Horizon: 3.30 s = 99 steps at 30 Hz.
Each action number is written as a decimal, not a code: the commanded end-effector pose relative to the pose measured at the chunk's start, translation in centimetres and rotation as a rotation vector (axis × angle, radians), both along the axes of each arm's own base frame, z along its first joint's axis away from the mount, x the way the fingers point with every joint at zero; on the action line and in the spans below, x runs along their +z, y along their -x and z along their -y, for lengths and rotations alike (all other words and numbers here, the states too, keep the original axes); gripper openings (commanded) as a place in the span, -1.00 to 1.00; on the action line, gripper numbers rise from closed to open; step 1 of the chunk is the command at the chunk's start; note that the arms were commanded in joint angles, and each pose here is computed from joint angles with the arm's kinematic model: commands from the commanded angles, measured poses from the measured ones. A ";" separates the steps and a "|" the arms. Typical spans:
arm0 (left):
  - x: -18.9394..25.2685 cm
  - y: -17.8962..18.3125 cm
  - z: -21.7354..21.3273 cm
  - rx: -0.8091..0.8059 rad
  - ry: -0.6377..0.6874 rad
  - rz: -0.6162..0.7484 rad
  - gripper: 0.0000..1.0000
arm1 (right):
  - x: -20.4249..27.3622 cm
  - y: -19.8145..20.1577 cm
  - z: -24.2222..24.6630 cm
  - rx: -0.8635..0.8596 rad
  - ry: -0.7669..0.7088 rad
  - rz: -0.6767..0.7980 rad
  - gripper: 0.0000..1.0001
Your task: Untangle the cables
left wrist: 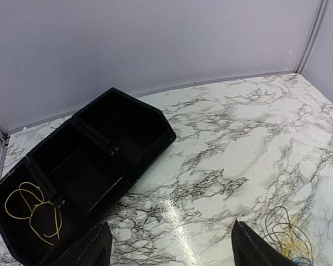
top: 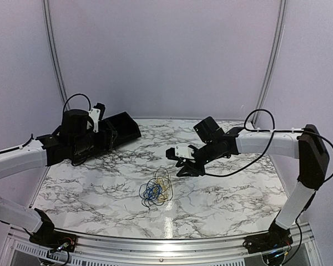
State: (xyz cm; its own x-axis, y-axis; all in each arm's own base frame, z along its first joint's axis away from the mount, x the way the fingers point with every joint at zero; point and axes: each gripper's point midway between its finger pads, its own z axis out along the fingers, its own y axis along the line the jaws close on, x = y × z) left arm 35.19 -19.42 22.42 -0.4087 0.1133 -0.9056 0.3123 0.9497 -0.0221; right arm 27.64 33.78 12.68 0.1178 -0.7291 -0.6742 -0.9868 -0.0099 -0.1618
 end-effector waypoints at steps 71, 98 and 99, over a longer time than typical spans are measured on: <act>-2.6 8.6 9.4 -0.402 0.361 -0.075 0.53 | 6.1 -0.4 -6.0 -0.056 -0.075 -0.067 -1.00; -4.0 5.8 15.1 -0.299 0.477 0.022 0.23 | 10.6 0.4 -7.2 -0.096 -0.196 -0.197 -1.00; -4.3 5.5 15.5 -0.298 0.476 0.017 0.23 | 10.6 0.6 -7.3 -0.091 -0.200 -0.204 -1.00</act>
State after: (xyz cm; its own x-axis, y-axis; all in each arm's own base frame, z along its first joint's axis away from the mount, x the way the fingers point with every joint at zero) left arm 27.92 -33.90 16.97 -0.4388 -0.1348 -0.8884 0.5993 0.6928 -0.4011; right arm 27.29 40.68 21.26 -0.0892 -0.6254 -0.7752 -0.9939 0.1069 0.0281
